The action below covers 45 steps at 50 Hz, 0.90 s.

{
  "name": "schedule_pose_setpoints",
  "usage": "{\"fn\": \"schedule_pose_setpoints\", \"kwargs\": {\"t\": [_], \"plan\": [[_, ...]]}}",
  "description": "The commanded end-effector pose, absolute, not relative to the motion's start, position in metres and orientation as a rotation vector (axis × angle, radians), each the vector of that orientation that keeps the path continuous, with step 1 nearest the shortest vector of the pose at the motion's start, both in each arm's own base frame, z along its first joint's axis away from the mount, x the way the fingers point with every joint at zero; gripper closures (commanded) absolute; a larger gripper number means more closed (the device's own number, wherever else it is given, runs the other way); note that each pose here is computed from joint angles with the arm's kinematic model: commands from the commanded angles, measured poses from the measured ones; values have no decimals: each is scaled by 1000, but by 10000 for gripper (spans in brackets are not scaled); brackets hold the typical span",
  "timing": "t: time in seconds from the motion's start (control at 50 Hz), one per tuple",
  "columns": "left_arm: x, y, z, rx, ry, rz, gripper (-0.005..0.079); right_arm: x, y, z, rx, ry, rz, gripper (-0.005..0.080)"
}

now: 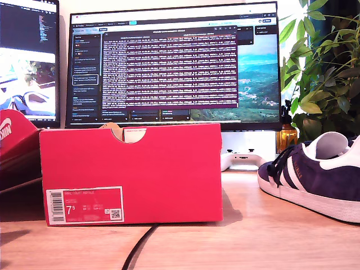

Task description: Pack the blue shoes by picking the first shoe and placing it inside the red shoebox, left side, then picking and rotating the second shoe and placing it in the shoebox

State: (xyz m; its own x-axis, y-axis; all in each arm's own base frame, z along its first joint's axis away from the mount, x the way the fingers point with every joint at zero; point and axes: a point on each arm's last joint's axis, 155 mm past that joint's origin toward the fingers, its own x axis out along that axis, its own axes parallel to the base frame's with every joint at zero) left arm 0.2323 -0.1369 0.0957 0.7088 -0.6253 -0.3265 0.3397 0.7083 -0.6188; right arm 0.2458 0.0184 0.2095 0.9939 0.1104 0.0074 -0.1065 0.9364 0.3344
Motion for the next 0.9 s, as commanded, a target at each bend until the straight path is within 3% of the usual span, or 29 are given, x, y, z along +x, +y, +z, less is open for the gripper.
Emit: {"fn": "schedule_pose_setpoints", "kwargs": {"t": [0.0,0.38,0.58,0.88], "plan": [[231,-140,79,-559,599,-567,762,247,18,215,327,29,103,762],[250,-156,78,-580,572,-610,762,244,32,198,257,536,127,762],[252,-156,76,-581,572,-606,762,265,47,193,219,731,201,762],[255,-150,69,-571,584,-563,762,287,88,144,192,966,316,735]]}}
